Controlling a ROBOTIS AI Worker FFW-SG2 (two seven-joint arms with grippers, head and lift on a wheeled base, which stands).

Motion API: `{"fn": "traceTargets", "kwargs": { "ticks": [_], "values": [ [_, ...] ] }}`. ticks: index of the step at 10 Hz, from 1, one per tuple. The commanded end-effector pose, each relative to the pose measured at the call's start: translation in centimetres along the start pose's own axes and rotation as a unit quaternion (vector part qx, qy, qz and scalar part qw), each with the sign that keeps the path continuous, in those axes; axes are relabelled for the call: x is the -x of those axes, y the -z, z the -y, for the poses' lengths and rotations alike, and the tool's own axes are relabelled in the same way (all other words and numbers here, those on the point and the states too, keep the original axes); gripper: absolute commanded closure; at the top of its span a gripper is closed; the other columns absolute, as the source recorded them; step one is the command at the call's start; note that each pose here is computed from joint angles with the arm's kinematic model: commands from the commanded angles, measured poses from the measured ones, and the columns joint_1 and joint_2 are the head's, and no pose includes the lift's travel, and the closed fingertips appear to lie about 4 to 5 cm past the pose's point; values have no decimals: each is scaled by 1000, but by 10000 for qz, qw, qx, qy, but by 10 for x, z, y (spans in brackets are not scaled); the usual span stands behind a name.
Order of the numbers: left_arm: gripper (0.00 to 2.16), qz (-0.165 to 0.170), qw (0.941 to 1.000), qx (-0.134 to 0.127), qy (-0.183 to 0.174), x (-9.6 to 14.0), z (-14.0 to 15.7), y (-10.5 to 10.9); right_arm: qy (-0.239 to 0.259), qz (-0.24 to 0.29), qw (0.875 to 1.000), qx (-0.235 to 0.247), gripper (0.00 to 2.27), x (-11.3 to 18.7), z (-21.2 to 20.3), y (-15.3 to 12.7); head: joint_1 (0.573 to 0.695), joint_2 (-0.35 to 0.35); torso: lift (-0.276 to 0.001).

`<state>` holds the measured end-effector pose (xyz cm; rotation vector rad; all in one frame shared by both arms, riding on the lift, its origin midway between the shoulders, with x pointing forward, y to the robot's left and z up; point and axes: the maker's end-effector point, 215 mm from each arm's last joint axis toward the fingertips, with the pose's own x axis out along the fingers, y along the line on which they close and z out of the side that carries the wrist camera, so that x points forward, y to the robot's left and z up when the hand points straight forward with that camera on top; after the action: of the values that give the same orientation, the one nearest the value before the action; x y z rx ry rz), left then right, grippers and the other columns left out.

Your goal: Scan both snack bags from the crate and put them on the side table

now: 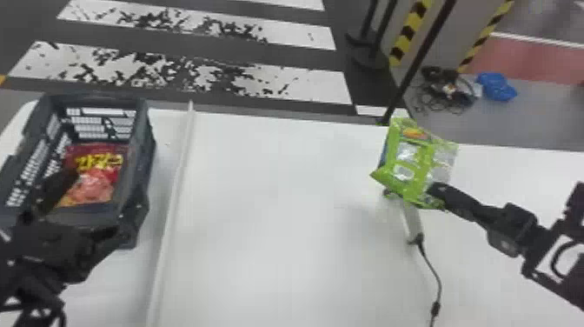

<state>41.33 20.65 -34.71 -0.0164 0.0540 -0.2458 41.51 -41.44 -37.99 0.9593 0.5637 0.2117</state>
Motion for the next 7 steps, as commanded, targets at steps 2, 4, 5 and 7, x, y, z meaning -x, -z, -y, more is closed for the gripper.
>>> {"fn": "traceTargets", "kwargs": {
  "ticks": [2, 4, 5, 7],
  "values": [
    [80, 10, 10000, -21, 1, 1, -1, -2, 657, 1392, 9879, -195, 2260, 39, 68, -85, 695, -308, -87],
    [80, 1, 10000, -39, -3, 2, -2, -2, 1452, 2362, 9605, -228, 2260, 78, 131, -133, 695, -350, -87],
    [80, 1, 10000, -43, -9, 2, -3, -2, 1861, 2699, 9443, -283, 2260, 95, 161, -145, 695, -350, -87],
    [80, 8, 10000, -40, -2, 2, -2, -3, 2579, 3002, 9173, -430, 2260, 121, 214, -151, 695, -350, -87]
  ]
}}
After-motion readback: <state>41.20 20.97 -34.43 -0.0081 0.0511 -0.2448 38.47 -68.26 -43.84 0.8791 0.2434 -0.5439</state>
